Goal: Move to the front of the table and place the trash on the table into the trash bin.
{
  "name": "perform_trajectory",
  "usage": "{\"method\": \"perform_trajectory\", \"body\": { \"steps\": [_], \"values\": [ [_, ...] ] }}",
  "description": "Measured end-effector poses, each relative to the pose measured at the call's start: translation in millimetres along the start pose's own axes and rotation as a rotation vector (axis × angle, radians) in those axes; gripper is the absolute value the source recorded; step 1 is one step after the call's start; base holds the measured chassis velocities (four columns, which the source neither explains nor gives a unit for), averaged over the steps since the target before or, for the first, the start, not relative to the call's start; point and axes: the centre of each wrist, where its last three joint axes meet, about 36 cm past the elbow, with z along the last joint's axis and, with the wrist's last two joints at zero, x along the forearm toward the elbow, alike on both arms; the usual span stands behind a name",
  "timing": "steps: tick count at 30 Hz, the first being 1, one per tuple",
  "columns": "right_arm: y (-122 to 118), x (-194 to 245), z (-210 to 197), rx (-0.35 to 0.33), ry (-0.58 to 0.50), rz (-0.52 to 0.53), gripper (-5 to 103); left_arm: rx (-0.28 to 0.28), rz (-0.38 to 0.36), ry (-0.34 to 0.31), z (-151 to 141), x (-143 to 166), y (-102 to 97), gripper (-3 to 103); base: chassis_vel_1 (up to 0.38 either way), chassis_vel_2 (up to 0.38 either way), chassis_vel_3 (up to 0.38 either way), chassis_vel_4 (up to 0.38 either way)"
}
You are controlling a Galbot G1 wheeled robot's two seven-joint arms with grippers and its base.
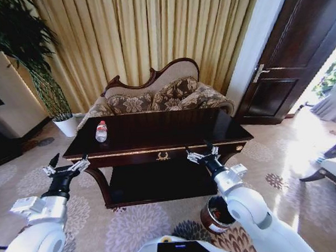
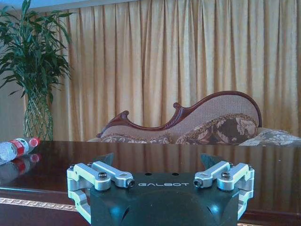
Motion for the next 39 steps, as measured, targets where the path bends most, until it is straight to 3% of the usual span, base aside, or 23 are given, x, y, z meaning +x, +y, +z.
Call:
{"method": "perform_trajectory", "body": {
  "steps": [39],
  "values": [
    [11, 1, 12, 0.008, 0.029, -0.073, 100, 0.005, -0.003, 0.001, 0, 4, -3.9, 100, -0.064, 0.064, 0.063, -0.065]
  ]
}}
